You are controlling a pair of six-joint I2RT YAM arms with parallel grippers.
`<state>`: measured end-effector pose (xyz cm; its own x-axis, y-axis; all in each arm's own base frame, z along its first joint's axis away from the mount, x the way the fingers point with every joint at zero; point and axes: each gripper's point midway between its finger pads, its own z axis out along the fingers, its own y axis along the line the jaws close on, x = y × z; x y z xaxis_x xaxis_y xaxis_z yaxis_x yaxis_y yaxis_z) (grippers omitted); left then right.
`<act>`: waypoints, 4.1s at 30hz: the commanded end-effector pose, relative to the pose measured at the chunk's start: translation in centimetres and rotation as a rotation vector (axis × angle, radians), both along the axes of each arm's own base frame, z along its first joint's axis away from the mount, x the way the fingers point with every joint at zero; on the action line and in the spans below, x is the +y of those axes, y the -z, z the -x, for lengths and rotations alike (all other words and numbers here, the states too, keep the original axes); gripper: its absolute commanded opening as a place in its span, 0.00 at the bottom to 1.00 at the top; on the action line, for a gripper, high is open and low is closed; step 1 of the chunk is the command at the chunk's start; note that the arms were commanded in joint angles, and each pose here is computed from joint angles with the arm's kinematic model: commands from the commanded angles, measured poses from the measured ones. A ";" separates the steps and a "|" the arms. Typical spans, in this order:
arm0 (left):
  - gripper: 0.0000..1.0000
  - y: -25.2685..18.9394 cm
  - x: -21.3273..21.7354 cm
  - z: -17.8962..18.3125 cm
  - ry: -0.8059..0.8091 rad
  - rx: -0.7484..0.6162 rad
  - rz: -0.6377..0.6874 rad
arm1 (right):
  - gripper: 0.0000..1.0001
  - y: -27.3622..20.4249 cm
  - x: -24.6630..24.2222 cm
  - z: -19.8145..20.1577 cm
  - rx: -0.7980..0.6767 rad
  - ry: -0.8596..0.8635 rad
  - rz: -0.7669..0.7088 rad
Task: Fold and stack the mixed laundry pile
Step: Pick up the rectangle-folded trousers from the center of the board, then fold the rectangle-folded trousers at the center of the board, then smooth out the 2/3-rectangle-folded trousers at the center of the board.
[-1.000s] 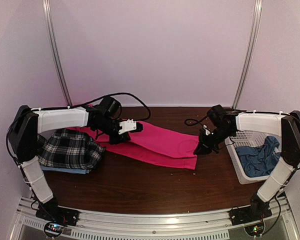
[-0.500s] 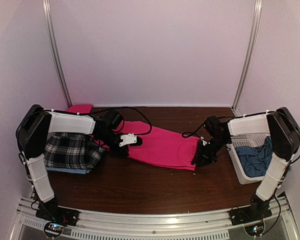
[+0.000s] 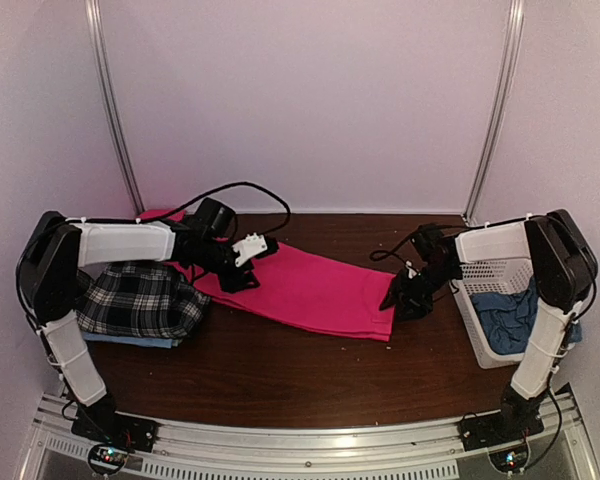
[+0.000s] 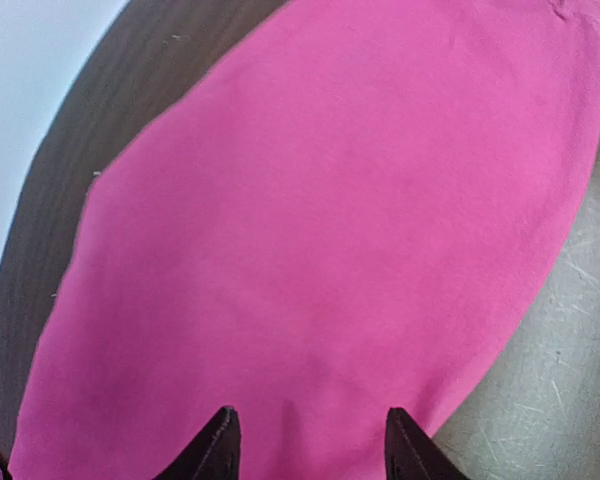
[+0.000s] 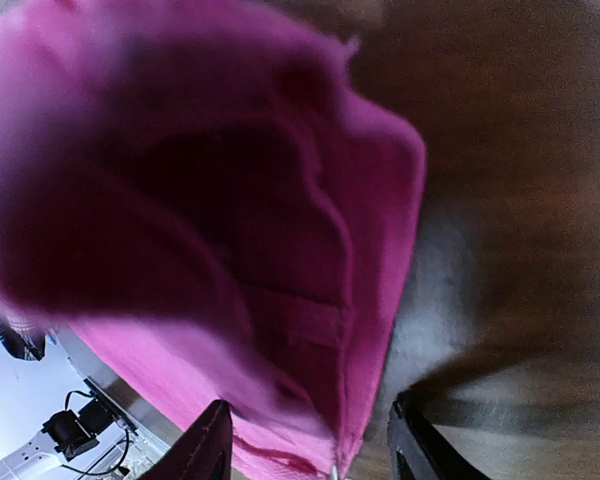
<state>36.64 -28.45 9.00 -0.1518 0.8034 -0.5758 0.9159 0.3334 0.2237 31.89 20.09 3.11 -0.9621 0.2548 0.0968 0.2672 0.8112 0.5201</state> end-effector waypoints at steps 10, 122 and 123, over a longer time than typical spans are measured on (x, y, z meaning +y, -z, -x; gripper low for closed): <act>0.51 -12.7 3.8 -7.4 -0.369 -0.204 0.405 | 0.00 -1.0 0.8 -2.9 -0.075 0.019 -0.010; 0.94 -3.3 15.7 -11.4 -1.029 0.330 0.312 | 0.52 -3.0 28.3 -22.7 -0.449 0.055 -0.590; 0.94 -3.3 15.8 -11.3 -1.029 0.328 0.311 | 0.53 -2.9 28.2 -23.2 -0.454 0.077 -0.602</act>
<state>47.82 -13.33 10.52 -0.8706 0.0297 -0.4910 0.1627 0.9594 -0.2305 53.51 47.63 5.47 -0.9416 0.2929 -0.1658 -0.0265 0.4265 0.9041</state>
